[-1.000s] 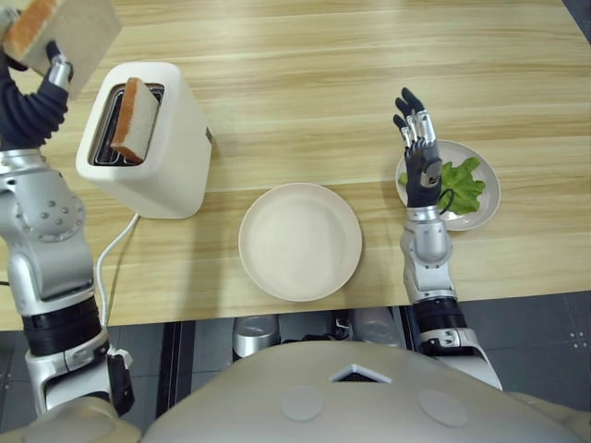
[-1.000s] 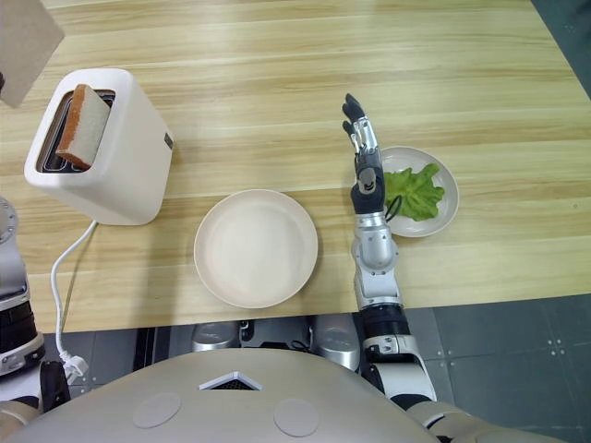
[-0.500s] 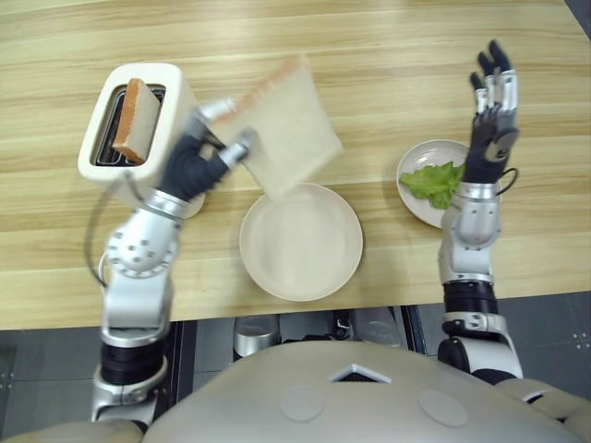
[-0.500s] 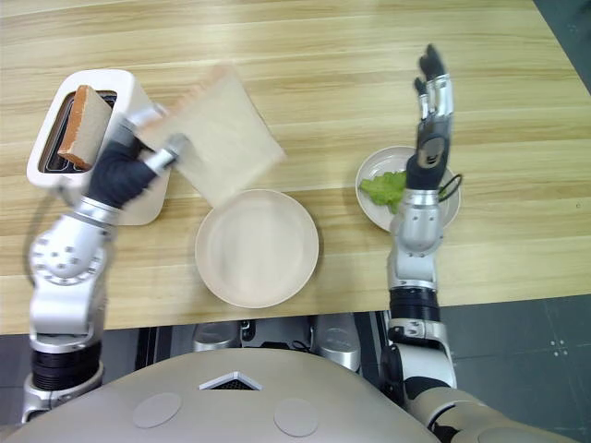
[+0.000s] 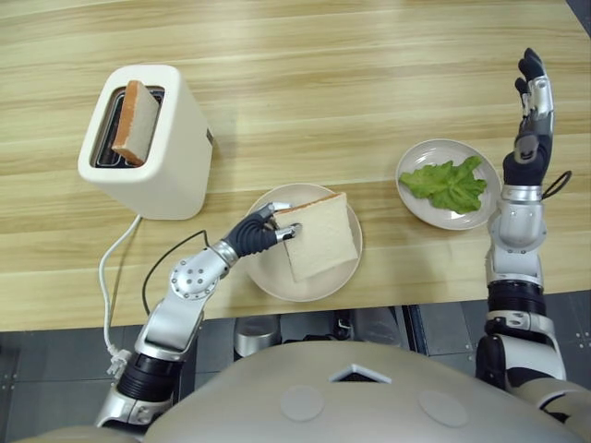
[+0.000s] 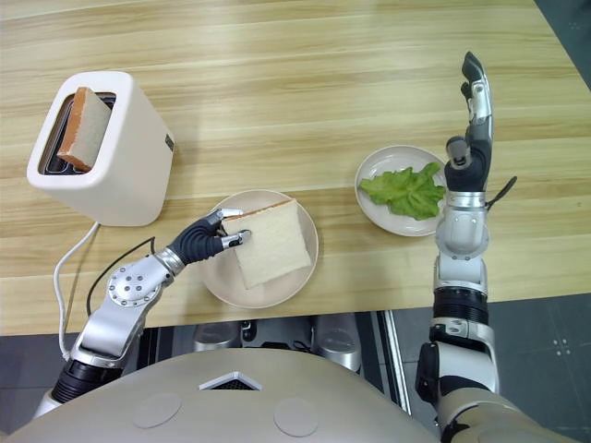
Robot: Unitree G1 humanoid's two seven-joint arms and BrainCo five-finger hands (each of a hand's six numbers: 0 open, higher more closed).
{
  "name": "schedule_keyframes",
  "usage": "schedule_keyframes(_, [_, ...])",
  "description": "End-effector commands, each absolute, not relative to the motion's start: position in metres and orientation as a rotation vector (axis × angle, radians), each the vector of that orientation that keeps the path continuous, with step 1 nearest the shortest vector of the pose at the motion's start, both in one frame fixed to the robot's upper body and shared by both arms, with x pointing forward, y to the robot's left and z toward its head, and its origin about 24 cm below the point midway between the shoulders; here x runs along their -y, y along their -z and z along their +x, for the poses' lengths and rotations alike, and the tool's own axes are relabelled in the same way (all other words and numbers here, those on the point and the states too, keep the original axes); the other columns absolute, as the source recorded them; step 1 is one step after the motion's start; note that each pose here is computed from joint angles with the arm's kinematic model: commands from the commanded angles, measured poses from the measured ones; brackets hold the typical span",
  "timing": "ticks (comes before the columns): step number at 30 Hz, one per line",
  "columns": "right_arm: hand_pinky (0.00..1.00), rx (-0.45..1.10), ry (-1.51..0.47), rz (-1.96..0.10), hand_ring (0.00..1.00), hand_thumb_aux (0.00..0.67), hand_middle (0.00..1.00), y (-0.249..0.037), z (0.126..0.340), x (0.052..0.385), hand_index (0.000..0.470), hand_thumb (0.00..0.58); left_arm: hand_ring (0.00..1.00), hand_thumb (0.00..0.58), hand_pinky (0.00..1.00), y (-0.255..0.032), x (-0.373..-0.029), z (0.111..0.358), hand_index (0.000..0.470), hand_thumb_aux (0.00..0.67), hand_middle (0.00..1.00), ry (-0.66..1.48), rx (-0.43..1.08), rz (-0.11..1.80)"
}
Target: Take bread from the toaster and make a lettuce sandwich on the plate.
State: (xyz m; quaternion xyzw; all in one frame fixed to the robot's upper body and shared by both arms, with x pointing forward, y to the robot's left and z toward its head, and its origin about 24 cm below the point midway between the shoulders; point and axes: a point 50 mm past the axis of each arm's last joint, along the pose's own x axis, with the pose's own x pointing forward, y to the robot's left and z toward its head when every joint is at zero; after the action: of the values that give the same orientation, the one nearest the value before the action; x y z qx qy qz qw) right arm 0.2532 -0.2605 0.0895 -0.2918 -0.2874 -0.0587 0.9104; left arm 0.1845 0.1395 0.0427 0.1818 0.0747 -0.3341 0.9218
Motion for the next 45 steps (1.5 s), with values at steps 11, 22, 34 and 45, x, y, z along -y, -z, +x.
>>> schedule_keyframes(11, [0.00, 0.340, 0.040, -1.202, 0.00, 0.000, 0.00, -0.045, 0.259, 0.295, 0.000, 0.000, 0.49, 0.000, 0.49, -0.011, -0.141, 0.191, 0.000, 0.000, 0.49, 0.707, -0.228, 0.650])
schedule_keyframes(22, [0.00, 0.023, -0.081, -1.786, 0.00, 0.000, 0.00, -0.010, 0.273, 0.324, 0.000, 0.000, 0.00, 0.000, 0.00, -0.043, -0.166, 0.220, 0.000, 0.000, 0.00, 0.506, -0.081, 0.779])
schedule_keyframes(34, [0.00, -0.037, -0.170, -1.864, 0.00, 0.652, 0.00, -0.005, 0.274, 0.326, 0.447, 0.580, 0.00, 0.000, 0.00, -0.080, -0.180, 0.226, 0.000, 0.000, 0.00, 0.350, 0.074, 0.746])
schedule_keyframes(45, [0.00, 0.208, -0.093, -1.857, 0.00, 0.670, 0.00, -0.025, 0.289, 0.312, 0.460, 0.580, 0.00, 0.000, 0.00, -0.074, -0.170, 0.227, 0.000, 0.000, 0.00, 0.367, 0.087, 0.673])
